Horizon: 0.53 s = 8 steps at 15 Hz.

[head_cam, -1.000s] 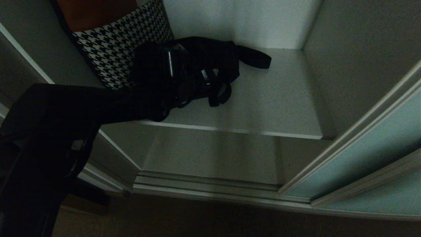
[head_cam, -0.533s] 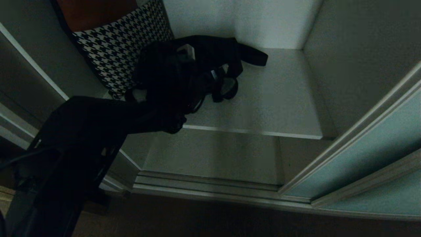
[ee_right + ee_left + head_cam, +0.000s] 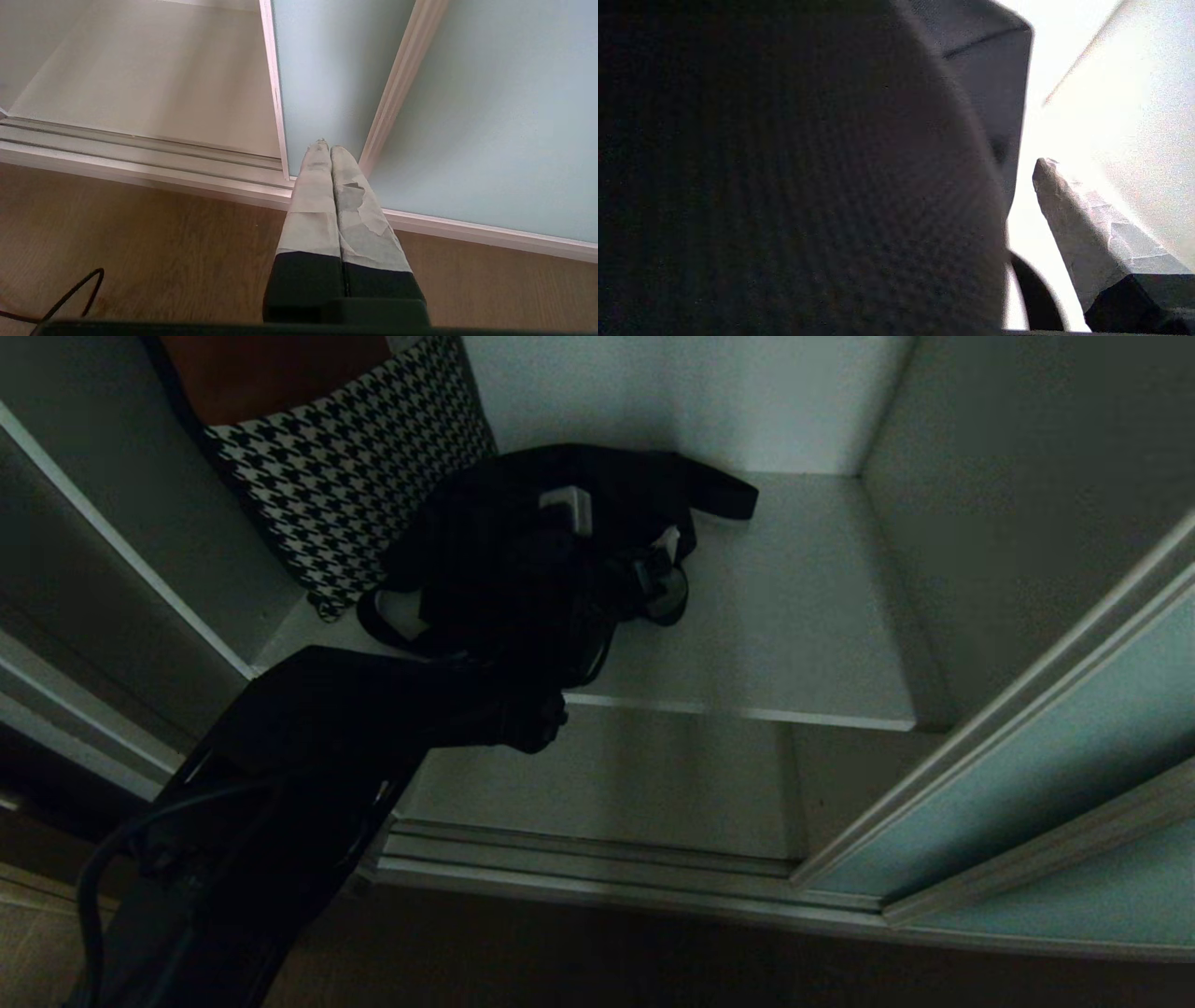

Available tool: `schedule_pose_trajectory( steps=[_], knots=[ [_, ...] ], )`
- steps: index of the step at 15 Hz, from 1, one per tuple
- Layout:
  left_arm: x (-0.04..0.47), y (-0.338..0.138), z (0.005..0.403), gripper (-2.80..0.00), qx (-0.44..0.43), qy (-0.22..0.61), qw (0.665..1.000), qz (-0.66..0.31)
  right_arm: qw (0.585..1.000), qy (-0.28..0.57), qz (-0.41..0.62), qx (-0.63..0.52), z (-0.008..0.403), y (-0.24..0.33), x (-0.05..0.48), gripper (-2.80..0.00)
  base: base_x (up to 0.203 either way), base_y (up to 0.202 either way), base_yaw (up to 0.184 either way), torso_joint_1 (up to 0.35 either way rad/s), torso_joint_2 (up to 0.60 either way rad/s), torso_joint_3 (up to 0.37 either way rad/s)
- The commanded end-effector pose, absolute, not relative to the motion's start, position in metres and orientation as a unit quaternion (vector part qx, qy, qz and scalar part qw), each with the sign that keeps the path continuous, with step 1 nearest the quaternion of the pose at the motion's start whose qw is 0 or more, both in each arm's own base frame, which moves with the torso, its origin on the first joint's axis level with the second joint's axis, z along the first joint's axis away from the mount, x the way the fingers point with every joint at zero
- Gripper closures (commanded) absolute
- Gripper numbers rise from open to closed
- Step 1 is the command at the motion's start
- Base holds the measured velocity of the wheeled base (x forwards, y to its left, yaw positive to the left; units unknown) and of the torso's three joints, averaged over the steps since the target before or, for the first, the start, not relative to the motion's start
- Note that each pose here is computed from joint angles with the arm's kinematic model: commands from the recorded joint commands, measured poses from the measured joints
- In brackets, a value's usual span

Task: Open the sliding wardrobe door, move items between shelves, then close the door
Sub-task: Place the bag on the higher shelf

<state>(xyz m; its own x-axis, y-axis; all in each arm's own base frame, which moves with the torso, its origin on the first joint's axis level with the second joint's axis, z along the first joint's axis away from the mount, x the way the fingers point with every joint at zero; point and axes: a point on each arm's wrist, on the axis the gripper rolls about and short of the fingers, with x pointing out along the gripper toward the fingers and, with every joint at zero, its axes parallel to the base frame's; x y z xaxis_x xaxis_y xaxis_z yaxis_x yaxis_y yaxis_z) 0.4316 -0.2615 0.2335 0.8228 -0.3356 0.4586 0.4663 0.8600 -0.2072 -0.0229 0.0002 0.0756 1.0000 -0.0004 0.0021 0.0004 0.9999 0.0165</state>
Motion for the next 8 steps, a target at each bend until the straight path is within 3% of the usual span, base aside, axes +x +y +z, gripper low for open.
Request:
schedule_pose_trajectory(
  steps=[1, 4, 8],
  knots=[
    [0.420, -0.260, 0.255, -2.80, -0.168, -0.237, 0.932, -0.218, 1.000, -0.001, 0.000, 0.008, 0.076, 0.000, -0.023, 0.00, 0.000, 0.000, 0.000, 0.000, 0.00, 0.000],
    [0.392, -0.260, 0.297, -2.80, -0.185, -0.272, 0.915, -0.233, 1.000, -0.001, 0.000, 0.008, 0.076, 0.000, -0.023, 0.00, 0.000, 0.000, 0.000, 0.000, 0.00, 0.000],
    [0.369, -0.305, 0.283, -2.80, -0.167, -0.213, 0.920, -0.282, 1.000, -0.001, 0.000, 0.008, 0.076, 0.000, -0.023, 0.00, 0.000, 0.000, 0.000, 0.000, 0.00, 0.000]
  ],
)
